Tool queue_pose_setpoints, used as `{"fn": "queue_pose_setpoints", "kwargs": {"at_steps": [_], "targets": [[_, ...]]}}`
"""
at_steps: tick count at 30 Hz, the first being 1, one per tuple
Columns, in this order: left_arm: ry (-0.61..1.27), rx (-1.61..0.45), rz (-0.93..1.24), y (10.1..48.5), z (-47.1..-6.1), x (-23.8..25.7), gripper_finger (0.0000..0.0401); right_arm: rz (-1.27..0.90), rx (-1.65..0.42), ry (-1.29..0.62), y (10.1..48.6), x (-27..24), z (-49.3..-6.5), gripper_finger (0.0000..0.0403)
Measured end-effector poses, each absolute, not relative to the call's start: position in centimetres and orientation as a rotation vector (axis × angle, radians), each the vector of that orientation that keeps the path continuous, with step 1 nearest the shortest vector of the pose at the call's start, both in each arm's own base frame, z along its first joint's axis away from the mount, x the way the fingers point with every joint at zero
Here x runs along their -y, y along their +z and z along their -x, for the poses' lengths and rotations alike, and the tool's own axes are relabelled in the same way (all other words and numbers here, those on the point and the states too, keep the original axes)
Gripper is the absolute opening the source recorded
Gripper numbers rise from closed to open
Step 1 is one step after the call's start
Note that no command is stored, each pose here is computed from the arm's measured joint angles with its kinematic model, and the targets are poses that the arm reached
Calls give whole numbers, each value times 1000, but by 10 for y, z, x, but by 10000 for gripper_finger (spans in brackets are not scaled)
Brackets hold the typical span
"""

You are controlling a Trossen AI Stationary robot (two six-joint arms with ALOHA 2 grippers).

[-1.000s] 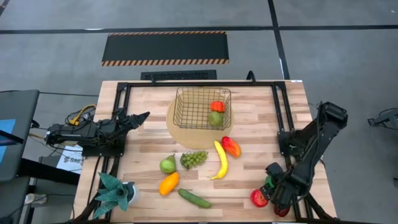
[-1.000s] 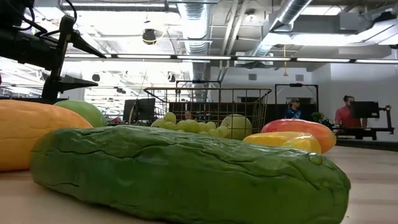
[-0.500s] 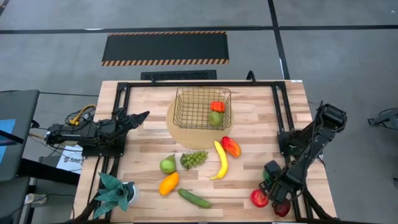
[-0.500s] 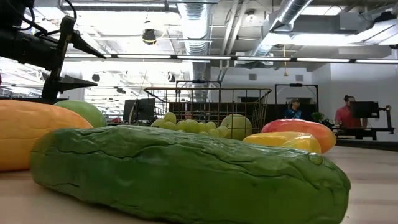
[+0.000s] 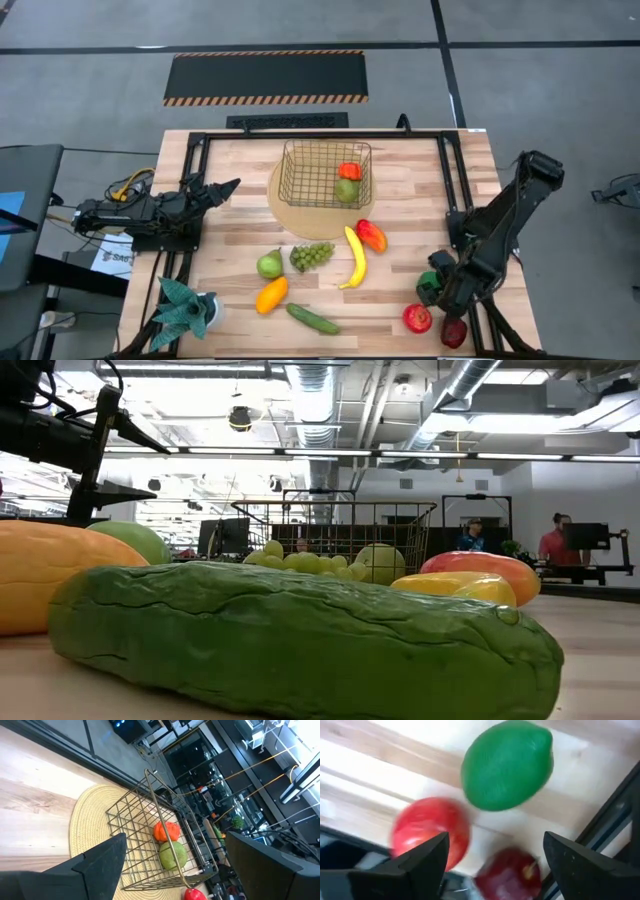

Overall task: Build produce basket
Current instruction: Put the green lime into the wire basket

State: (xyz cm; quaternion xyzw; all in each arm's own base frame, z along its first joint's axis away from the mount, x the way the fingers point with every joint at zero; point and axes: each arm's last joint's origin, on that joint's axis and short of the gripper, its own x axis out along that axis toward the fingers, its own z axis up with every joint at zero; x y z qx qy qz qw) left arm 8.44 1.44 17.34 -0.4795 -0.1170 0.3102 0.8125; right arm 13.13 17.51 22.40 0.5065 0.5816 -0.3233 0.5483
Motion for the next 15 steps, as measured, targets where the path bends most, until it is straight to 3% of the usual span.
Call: {"fn": "queue_pose_setpoints", "kwargs": {"at_steps": [6,15], "targets": [[662,250,1024,173,-84,-14,327,-1229,-1349,-868,228,-162,-132,365],[662,250,1024,173,-84,-14,327,-1193,-1315,-1064,199,-156,-154,392]]}}
